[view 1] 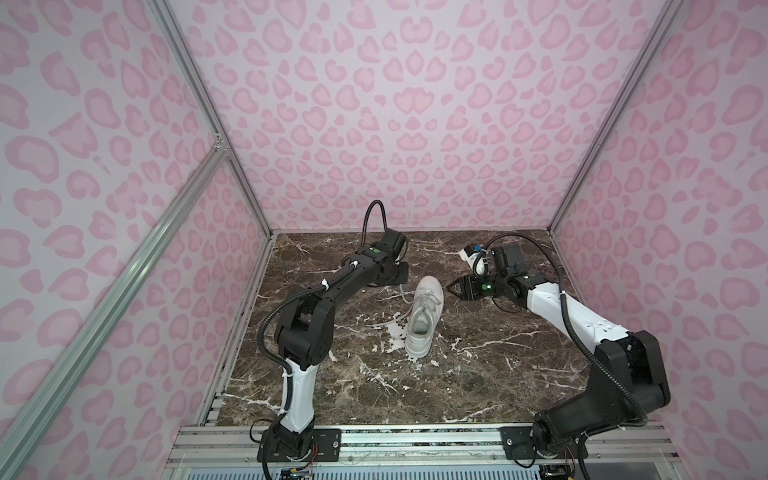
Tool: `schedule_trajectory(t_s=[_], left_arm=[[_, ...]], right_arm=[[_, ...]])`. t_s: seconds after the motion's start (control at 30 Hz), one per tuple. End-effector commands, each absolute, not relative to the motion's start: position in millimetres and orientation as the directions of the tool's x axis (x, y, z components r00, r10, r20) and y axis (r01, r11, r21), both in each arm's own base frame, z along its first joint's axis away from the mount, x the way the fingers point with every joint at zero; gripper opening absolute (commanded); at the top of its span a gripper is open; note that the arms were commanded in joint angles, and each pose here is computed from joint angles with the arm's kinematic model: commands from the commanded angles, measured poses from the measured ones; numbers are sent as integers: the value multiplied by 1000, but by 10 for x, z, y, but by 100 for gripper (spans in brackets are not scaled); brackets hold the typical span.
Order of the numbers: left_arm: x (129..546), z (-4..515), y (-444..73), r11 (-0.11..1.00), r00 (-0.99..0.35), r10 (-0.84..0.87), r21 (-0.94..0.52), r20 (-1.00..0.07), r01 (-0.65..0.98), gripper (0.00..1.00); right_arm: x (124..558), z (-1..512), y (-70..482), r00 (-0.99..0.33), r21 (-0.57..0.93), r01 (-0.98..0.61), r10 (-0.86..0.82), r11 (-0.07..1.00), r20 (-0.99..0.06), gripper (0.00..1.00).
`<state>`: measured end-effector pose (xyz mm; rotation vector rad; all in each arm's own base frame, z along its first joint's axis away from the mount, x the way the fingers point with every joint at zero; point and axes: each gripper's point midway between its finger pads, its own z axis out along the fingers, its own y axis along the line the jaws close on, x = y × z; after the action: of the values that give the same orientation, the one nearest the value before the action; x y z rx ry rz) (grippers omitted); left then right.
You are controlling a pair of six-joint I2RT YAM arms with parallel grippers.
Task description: Tie the shoes
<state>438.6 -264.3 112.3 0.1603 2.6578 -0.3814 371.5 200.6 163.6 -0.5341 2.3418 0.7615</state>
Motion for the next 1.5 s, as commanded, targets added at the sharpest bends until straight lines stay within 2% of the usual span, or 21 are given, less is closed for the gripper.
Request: schedule_trajectory(t_s=[0.0, 0.27, 0.57, 0.73, 1.1, 1.47], left_arm=[[4407, 1343, -2694, 927, -888, -13, -340, -459, 162, 4], [4438, 1642, -2681, 902, -877, -52, -400, -477, 164, 4], [4445, 1918, -2697, 882, -864, -79, -439, -497, 171, 3], [4439, 1971, -2684, 881, -861, -85, -441, -502, 170, 4], [4403, 2049, -2648, 881, -858, -93, -443, -505, 165, 4], [4348, 2055, -2599, 887, -857, -92, -433, -507, 162, 4]], right_arm=[[3787, 1732, 2269, -623, 328, -666, -258, 670, -739, 64], [3854, 1717, 2667, -560, 302, -754, -332, 583, -759, 61], [3877, 1571, 2967, -558, 351, -783, -329, 514, -762, 52], [3933, 1534, 3063, -566, 380, -782, -306, 494, -765, 45], [3992, 1358, 3300, -590, 433, -776, -285, 459, -755, 39], [4072, 1241, 3400, -612, 454, -763, -288, 460, -737, 27]])
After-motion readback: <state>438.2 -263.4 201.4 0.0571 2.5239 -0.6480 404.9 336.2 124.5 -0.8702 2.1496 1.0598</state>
